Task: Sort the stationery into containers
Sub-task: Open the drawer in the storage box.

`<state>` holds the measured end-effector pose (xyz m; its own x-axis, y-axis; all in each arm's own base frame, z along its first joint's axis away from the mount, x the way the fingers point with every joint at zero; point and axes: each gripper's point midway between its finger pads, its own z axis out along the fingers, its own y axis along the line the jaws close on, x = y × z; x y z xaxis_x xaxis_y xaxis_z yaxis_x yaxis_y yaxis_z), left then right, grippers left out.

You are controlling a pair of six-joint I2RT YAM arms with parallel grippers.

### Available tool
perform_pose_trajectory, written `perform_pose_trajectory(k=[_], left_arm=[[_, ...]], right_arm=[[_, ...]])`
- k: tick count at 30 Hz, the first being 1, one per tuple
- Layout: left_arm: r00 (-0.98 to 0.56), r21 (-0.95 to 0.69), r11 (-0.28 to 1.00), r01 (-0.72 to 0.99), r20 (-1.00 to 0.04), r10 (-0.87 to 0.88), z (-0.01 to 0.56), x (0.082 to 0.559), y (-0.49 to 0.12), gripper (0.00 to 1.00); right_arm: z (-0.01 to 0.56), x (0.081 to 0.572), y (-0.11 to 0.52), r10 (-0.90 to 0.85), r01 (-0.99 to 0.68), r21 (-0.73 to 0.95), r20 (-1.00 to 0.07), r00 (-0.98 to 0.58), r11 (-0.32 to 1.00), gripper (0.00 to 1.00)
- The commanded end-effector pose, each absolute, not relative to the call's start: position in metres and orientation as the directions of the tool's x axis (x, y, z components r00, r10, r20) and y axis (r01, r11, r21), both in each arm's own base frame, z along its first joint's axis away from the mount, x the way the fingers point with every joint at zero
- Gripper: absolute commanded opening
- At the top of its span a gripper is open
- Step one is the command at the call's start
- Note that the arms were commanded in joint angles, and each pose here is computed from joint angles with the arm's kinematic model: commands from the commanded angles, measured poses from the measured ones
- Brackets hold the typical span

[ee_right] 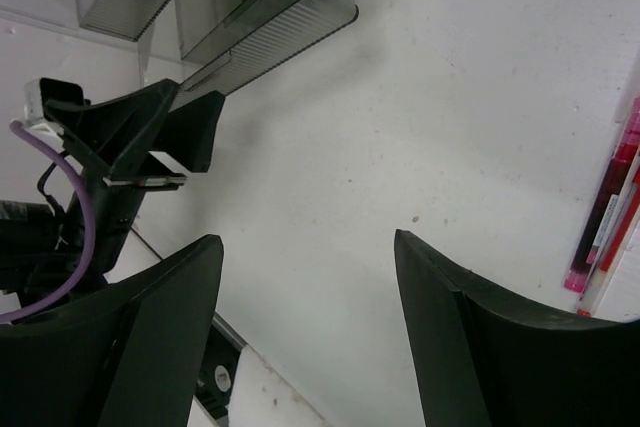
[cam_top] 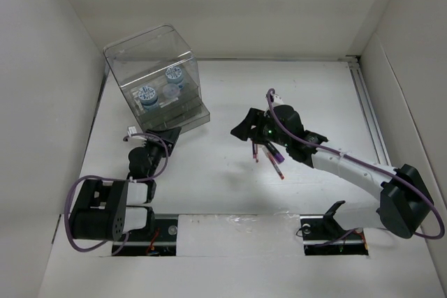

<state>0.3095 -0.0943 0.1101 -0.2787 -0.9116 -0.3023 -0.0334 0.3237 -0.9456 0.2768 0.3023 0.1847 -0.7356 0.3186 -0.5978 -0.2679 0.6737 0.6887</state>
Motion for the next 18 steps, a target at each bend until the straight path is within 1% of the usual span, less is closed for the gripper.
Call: perform_pose_trajectory(k=[1,3,4,5,7,8,9,10,11,12,13,15,18], left_arm=[[-0.196,-0.914,0.329,0.238,-0.377,-0.905,0.180,0.307,-0.097,0.50],[-0.185,-0.907,0.352,0.231,-0.397,-0.899,0.184,0.306,-0.095,0.57],[-0.180,-0.898,0.375,0.231,-0.418,-0.890,0.183,0.305,-0.096,0.65],[-0.175,-0.892,0.384,0.238,-0.429,-0.886,0.188,0.305,-0.095,0.67],[-0.171,-0.881,0.409,0.238,-0.452,-0.875,0.190,0.300,-0.094,0.75],[-0.164,-0.867,0.435,0.243,-0.479,-0.862,0.193,0.300,-0.094,0.77],[-0.184,-0.868,0.453,0.204,-0.488,-0.853,0.182,0.298,-0.093,0.78],[-0.164,-0.854,0.464,0.235,-0.506,-0.847,0.192,0.294,-0.093,0.78],[-0.154,-0.844,0.476,0.247,-0.520,-0.840,0.197,0.292,-0.092,0.81],[-0.153,-0.832,0.487,0.266,-0.535,-0.831,0.201,0.289,-0.094,1.00],[-0.139,-0.819,0.481,0.312,-0.540,-0.830,0.214,0.284,-0.095,1.00],[-0.145,-0.815,0.478,0.328,-0.544,-0.827,0.223,0.282,-0.098,1.00],[-0.178,-0.802,0.477,0.361,-0.561,-0.809,0.229,0.279,-0.106,1.00]], right_arm=[[0.211,0.285,0.310,0.348,-0.313,0.698,-0.631,-0.693,0.644,0.76],[0.211,0.285,0.310,0.348,-0.313,0.698,-0.631,-0.693,0.644,0.79],[0.211,0.287,0.309,0.353,-0.309,0.696,-0.634,-0.688,0.648,0.80],[0.209,0.286,0.308,0.349,-0.304,0.694,-0.631,-0.693,0.652,0.81],[0.209,0.288,0.307,0.355,-0.298,0.691,-0.634,-0.687,0.658,0.84],[0.206,0.289,0.305,0.357,-0.288,0.686,-0.635,-0.685,0.668,0.84],[0.206,0.290,0.304,0.361,-0.283,0.684,-0.637,-0.681,0.672,0.84],[0.206,0.292,0.302,0.370,-0.275,0.680,-0.642,-0.672,0.680,0.84],[0.204,0.296,0.297,0.377,-0.259,0.675,-0.642,-0.668,0.691,0.84],[0.204,0.296,0.297,0.377,-0.259,0.675,-0.642,-0.668,0.691,0.84],[0.204,0.297,0.296,0.388,-0.247,0.677,-0.639,-0.664,0.693,0.84],[0.204,0.301,0.292,0.399,-0.236,0.675,-0.642,-0.655,0.699,0.84],[0.194,0.314,0.275,0.425,-0.156,0.635,-0.658,-0.622,0.757,0.74]])
